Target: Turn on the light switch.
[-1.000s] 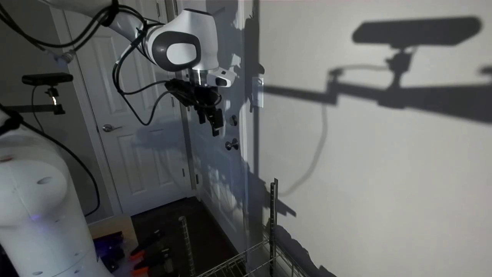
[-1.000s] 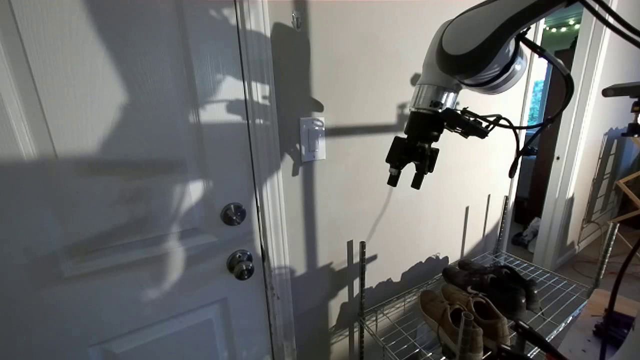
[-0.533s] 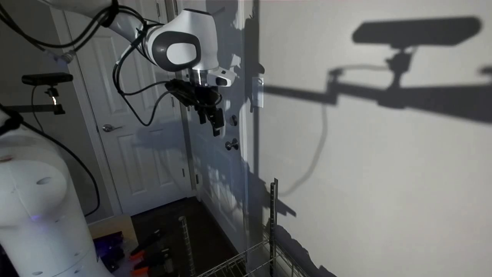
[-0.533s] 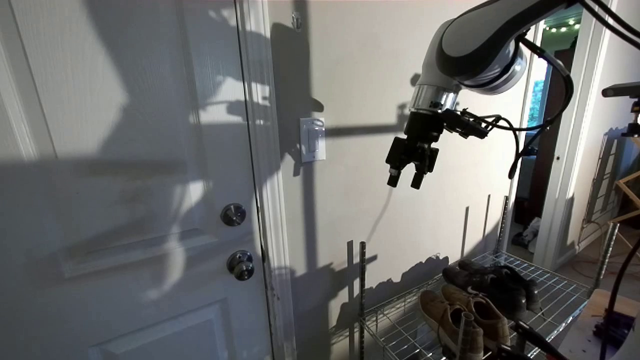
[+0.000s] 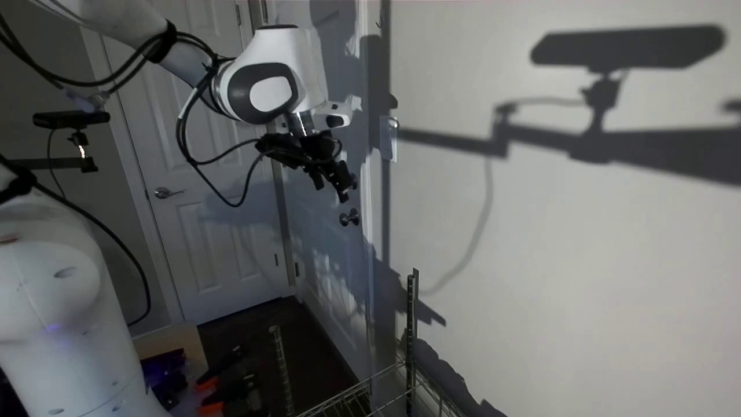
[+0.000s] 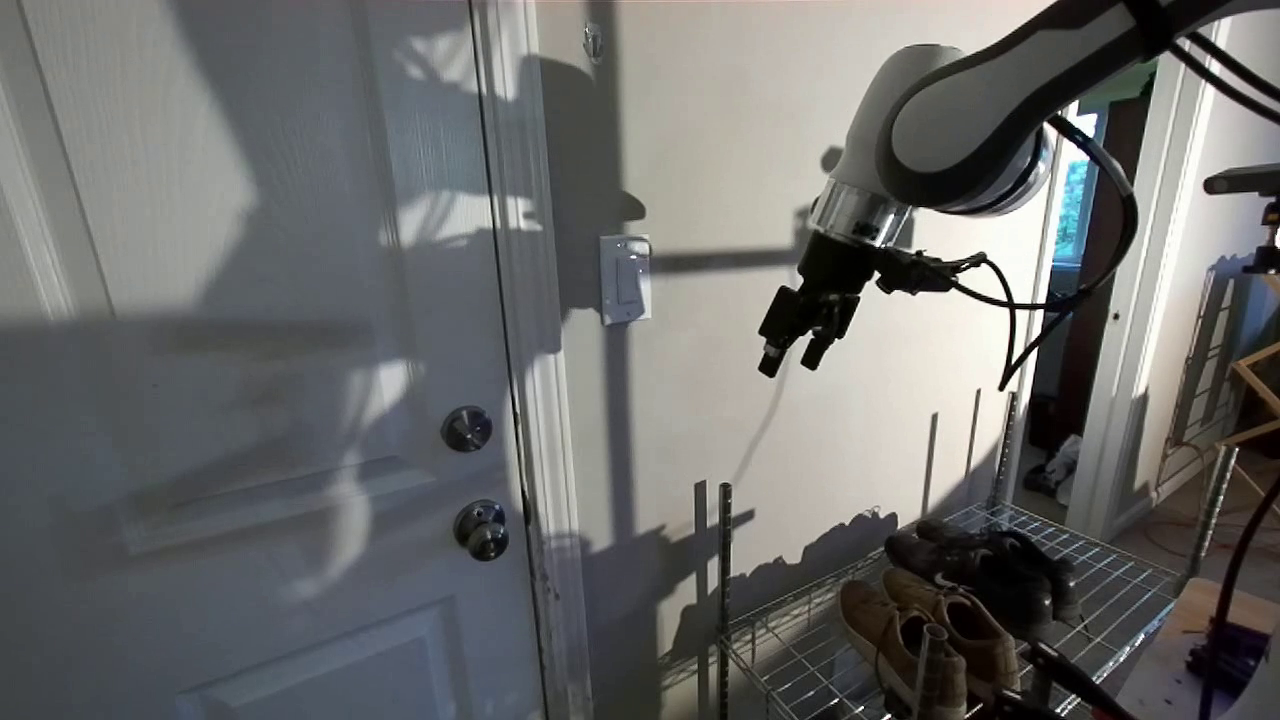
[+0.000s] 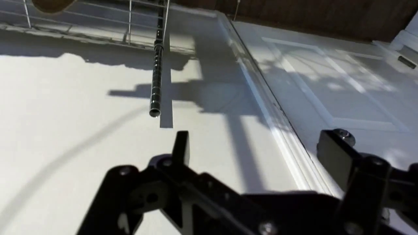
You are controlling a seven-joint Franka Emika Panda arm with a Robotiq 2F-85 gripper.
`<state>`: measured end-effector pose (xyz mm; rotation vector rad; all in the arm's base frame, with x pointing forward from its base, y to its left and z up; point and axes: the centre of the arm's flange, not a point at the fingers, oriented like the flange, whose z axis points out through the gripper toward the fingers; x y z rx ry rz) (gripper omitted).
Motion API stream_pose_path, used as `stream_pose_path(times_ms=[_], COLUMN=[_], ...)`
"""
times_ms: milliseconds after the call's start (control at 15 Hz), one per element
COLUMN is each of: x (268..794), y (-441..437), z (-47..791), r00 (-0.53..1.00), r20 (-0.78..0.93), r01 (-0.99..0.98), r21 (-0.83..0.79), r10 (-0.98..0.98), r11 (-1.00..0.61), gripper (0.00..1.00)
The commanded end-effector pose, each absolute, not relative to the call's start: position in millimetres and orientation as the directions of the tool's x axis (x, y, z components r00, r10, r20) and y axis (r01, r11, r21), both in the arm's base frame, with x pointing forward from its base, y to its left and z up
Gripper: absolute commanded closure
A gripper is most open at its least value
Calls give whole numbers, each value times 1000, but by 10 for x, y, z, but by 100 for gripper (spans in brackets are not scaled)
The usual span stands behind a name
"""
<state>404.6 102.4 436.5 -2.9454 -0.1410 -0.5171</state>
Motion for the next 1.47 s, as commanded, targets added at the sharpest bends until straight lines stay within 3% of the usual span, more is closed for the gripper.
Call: stream_pose_path(times_ms=[0,800,867,933,1067,1400], x=[4094,4258,4261,4266,4280,4343], y=[1040,1158,1176,1200,1233,1287], z=[4228,4357,4370,4379,4390,4368], r00=[889,760,747,733,709,661], r20=[442,622,633,646,666,703], r01=[167,233,245,256,271,300], r21=[-71,14,23,32,46,71], r10=[119,190,203,216,232,261], r11=[-983,-972,-969,-966,-962,-951], gripper=[0,0,5,27,31,64])
